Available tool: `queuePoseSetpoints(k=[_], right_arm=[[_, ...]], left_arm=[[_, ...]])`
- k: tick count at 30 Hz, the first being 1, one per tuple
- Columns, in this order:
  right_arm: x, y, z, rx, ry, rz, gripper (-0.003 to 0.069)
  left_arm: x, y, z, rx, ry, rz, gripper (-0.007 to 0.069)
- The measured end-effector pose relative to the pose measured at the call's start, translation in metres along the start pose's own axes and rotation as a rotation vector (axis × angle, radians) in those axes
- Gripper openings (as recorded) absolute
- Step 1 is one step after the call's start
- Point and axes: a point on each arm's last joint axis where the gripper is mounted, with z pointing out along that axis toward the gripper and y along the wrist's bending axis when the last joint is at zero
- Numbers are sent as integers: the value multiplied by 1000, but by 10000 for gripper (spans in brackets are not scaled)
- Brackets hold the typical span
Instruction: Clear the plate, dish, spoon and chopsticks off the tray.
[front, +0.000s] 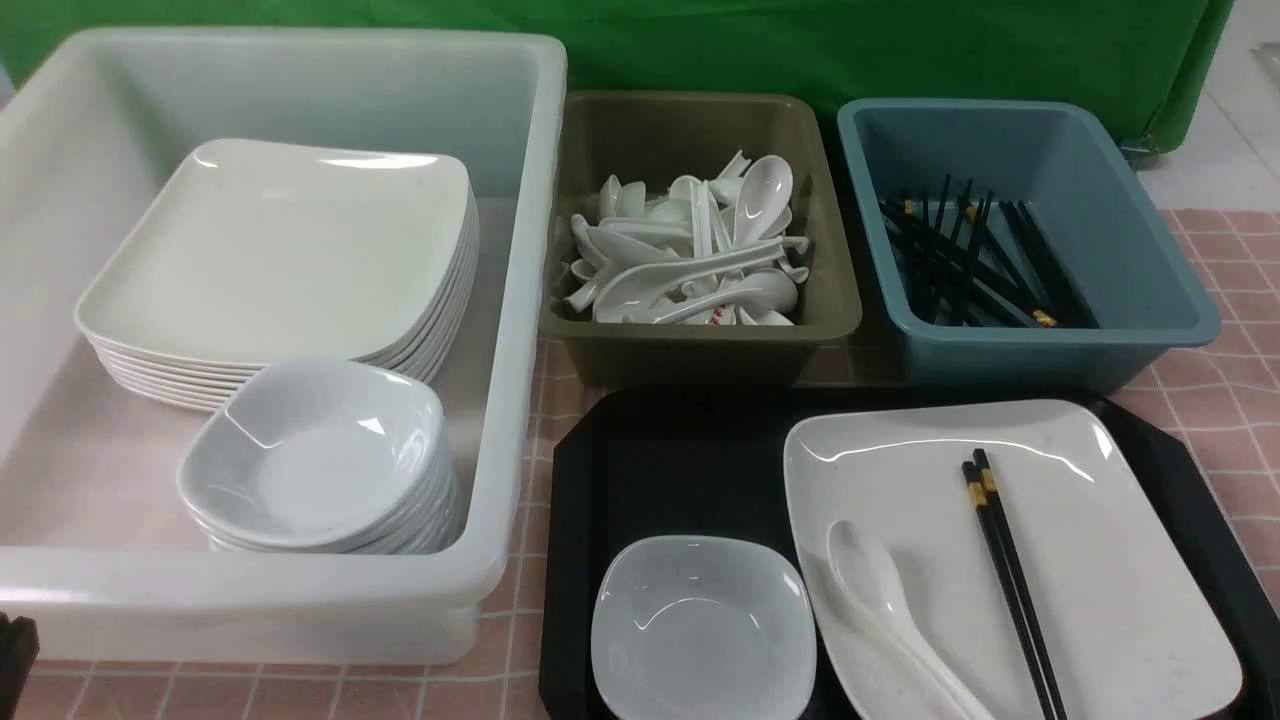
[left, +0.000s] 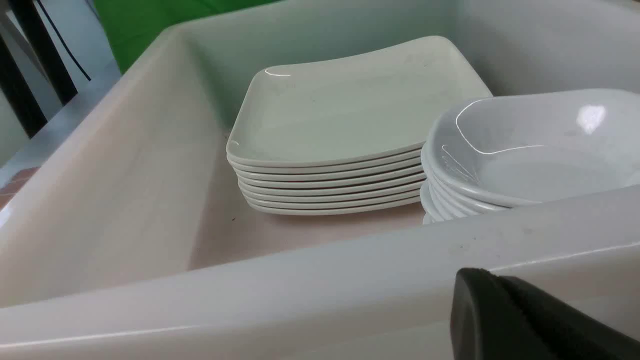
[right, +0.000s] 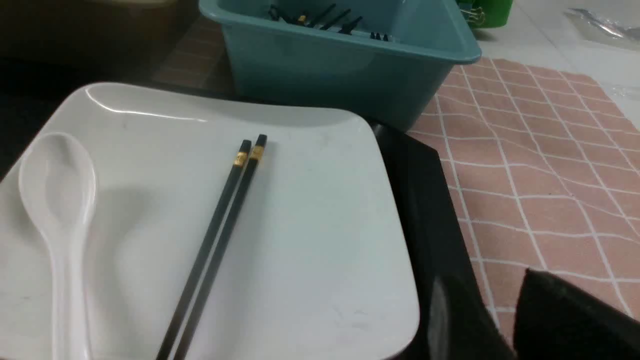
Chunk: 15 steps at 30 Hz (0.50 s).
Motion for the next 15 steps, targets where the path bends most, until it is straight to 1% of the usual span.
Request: queuePoseSetpoints(k=[13, 15], right_arm=[[0, 0, 0, 0, 0, 0, 242], [0, 0, 0, 0, 0, 0, 242]], left_arm=[[0, 0, 0, 0, 0, 0, 20], [-1, 0, 0, -5, -6, 22, 20]])
